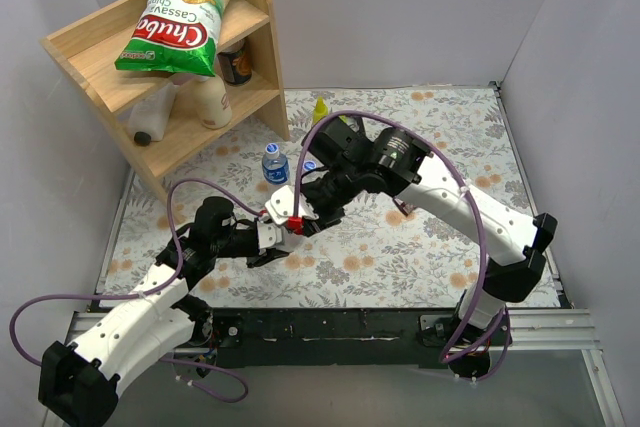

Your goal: Screw on the bottle caps

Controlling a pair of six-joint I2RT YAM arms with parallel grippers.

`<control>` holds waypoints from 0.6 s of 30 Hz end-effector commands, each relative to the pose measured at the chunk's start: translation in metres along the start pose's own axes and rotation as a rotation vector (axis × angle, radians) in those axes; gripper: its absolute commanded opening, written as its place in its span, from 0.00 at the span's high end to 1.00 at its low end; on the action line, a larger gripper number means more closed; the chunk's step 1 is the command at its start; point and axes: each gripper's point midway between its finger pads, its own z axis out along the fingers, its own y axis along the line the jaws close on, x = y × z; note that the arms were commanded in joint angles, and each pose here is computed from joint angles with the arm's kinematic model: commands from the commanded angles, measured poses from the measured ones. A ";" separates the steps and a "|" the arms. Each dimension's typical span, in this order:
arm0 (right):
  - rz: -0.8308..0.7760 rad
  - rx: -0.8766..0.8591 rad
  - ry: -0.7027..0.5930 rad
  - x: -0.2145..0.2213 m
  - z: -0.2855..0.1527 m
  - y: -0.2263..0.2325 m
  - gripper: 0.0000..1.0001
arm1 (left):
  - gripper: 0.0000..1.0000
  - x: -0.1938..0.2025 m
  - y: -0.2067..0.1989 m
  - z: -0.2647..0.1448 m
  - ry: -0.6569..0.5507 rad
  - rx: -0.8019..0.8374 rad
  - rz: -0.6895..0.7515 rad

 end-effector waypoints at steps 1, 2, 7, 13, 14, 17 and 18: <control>0.101 0.016 0.007 -0.003 0.005 -0.010 0.78 | 1.00 -0.022 0.011 -0.001 -0.060 -0.048 -0.024; 0.196 0.031 0.011 -0.003 0.006 -0.013 0.80 | 1.00 -0.025 0.017 -0.001 -0.071 -0.080 -0.032; 0.411 0.048 -0.009 -0.005 0.010 -0.025 0.90 | 1.00 -0.028 0.019 -0.001 -0.086 -0.094 -0.067; 0.463 0.073 -0.008 0.000 0.007 -0.025 0.72 | 1.00 -0.027 0.017 -0.003 -0.095 -0.109 -0.091; 0.464 0.087 -0.011 0.000 0.006 -0.027 0.63 | 1.00 -0.029 0.016 -0.003 -0.104 -0.106 -0.090; 0.467 0.120 -0.036 0.001 0.005 -0.027 0.52 | 1.00 -0.031 0.009 -0.005 -0.130 -0.093 -0.087; 0.474 0.109 -0.032 0.005 0.009 -0.023 0.51 | 1.00 -0.031 0.009 -0.005 -0.129 -0.089 -0.090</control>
